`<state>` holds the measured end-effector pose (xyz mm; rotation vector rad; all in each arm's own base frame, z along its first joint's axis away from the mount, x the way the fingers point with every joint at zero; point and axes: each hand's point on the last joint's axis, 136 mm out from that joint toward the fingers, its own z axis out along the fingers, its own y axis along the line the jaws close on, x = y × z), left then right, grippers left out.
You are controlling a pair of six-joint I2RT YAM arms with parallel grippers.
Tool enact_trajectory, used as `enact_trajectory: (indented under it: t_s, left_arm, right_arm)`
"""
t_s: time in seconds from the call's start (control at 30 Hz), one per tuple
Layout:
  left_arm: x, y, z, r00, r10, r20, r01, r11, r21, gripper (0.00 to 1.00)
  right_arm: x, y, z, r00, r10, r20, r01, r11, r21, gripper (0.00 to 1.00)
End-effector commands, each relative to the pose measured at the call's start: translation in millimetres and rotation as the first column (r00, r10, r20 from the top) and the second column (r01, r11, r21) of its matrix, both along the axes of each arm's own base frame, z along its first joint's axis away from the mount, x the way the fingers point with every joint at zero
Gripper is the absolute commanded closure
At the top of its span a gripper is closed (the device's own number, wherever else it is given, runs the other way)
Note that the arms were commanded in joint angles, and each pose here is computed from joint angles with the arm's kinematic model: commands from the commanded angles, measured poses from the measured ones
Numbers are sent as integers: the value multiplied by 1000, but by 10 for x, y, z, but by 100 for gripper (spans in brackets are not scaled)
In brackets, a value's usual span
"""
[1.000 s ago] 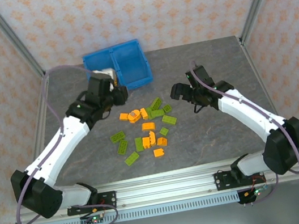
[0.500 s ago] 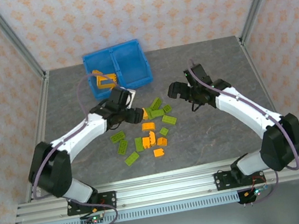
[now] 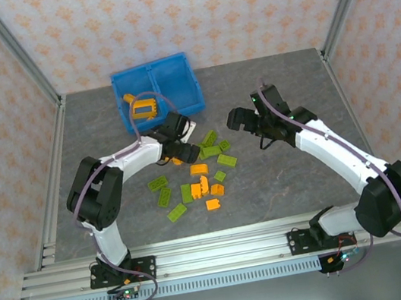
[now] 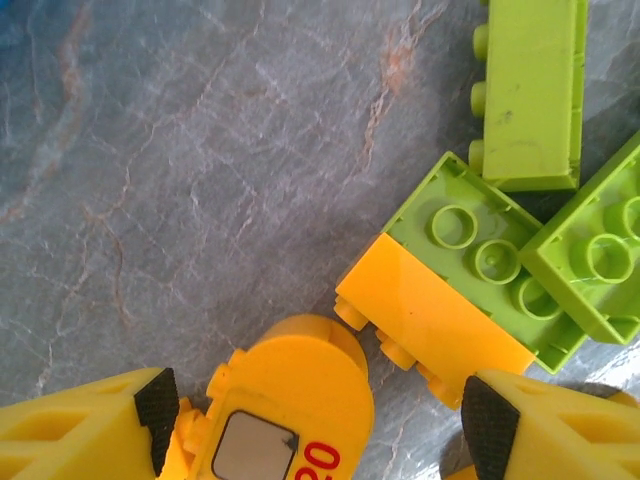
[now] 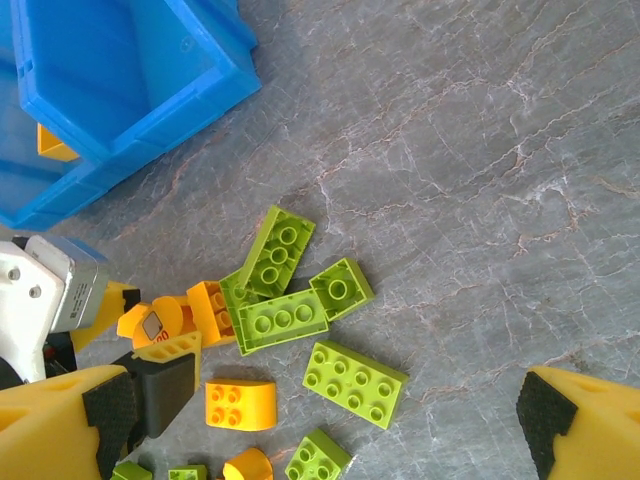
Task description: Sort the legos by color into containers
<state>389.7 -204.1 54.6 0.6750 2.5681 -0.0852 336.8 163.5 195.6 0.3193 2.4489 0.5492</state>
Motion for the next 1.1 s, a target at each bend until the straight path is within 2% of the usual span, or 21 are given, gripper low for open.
enact_trajectory:
  t_s: [0.0,0.17,0.4,0.57,0.7,0.9,1.07]
  left_arm:
    - [24,30,-81,1000,5,-13,-4,999,38,26]
    - [-20,97,-171,998,46,-48,-43,997,63,35]
    - [-126,196,-117,995,98,-5,-98,995,-2,35]
    - [-137,131,17,996,88,7,-87,989,-118,31]
    - [-125,156,-38,997,78,-25,-79,994,-72,30]
    - [-134,210,-167,992,104,-65,-107,993,-53,39]
    - [-159,264,-305,986,132,-99,-135,991,-19,43]
  right_arm:
    - [-59,-54,31,1000,-11,3,11,1000,-17,1]
    - [-51,-44,48,1000,-5,4,5,1000,-20,1]
    - [-39,-30,43,1000,-6,2,6,1000,-14,1]
    - [-24,-26,36,1000,-4,1,4,1000,-17,1]
    - [-25,-4,27,1000,1,-8,-1,1000,-9,1]
    - [-40,-32,5,1000,-12,-10,12,1000,-12,1]
    - [-40,-23,6,1000,-12,-12,12,1000,-7,1]
